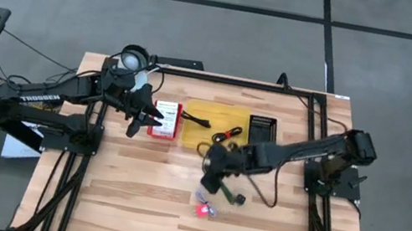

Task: Pick and place items into bin
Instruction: Put the green charger cable into the yellow bin, then put the light blue charger cable into the yellow bin

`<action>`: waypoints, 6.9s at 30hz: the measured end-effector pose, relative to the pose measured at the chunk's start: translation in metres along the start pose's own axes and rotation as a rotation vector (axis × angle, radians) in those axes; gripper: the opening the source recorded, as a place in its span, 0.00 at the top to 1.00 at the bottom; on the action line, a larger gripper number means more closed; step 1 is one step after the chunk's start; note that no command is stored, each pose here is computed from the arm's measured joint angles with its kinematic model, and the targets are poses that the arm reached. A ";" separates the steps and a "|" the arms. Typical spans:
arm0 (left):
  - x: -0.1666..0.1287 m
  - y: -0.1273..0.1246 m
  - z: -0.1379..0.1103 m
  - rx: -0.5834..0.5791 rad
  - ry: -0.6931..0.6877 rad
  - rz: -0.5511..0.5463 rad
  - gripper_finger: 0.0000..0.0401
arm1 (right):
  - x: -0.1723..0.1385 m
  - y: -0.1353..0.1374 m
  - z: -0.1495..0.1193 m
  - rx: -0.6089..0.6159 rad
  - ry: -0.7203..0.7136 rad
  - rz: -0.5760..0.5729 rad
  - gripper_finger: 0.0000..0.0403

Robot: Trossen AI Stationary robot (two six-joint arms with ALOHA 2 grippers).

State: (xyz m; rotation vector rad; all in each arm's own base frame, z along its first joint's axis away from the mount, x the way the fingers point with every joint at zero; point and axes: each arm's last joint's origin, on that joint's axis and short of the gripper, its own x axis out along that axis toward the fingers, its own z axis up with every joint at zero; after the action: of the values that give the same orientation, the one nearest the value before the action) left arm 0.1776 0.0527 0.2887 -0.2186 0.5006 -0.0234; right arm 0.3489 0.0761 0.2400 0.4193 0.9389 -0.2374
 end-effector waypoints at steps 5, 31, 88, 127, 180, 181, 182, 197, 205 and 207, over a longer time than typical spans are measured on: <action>0.000 0.000 0.000 -0.001 0.001 0.000 0.69 | -0.032 -0.019 0.039 -0.118 -0.155 -0.066 0.99; 0.000 0.000 -0.001 -0.004 0.010 0.001 0.69 | 0.000 -0.103 0.092 -0.401 -0.094 -0.335 0.75; 0.156 -0.012 -0.040 0.371 0.165 -0.508 0.69 | -0.110 -0.024 -0.039 -0.447 0.426 -0.502 0.74; 0.236 -0.100 -0.036 0.851 0.385 -0.378 0.69 | -0.187 0.001 -0.042 -0.485 0.024 0.060 0.74; 0.298 -0.103 -0.041 0.819 0.482 -0.530 0.54 | -0.189 0.006 -0.052 -0.478 0.058 0.070 0.74; 0.301 -0.103 -0.042 0.812 0.472 -0.543 0.54 | -0.189 0.006 -0.052 -0.478 0.058 0.070 0.74; 0.304 -0.103 -0.044 0.805 0.468 -0.558 0.54 | -0.189 0.006 -0.052 -0.478 0.058 0.070 0.74; 0.307 -0.092 -0.052 0.723 0.505 -0.616 0.78 | -0.189 0.006 -0.052 -0.478 0.059 0.067 0.74; 0.305 -0.082 -0.049 0.643 0.542 -0.573 0.98 | -0.189 0.006 -0.052 -0.478 0.059 0.066 0.74; 0.304 -0.082 -0.049 0.644 0.552 -0.562 0.99 | -0.189 0.006 -0.052 -0.478 0.060 0.067 0.74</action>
State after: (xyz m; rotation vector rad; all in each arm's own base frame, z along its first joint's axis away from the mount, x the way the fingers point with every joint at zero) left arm 0.4235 -0.0603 0.1210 0.2983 0.9370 -0.8000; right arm 0.2044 0.1076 0.3695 0.0161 1.0025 0.0639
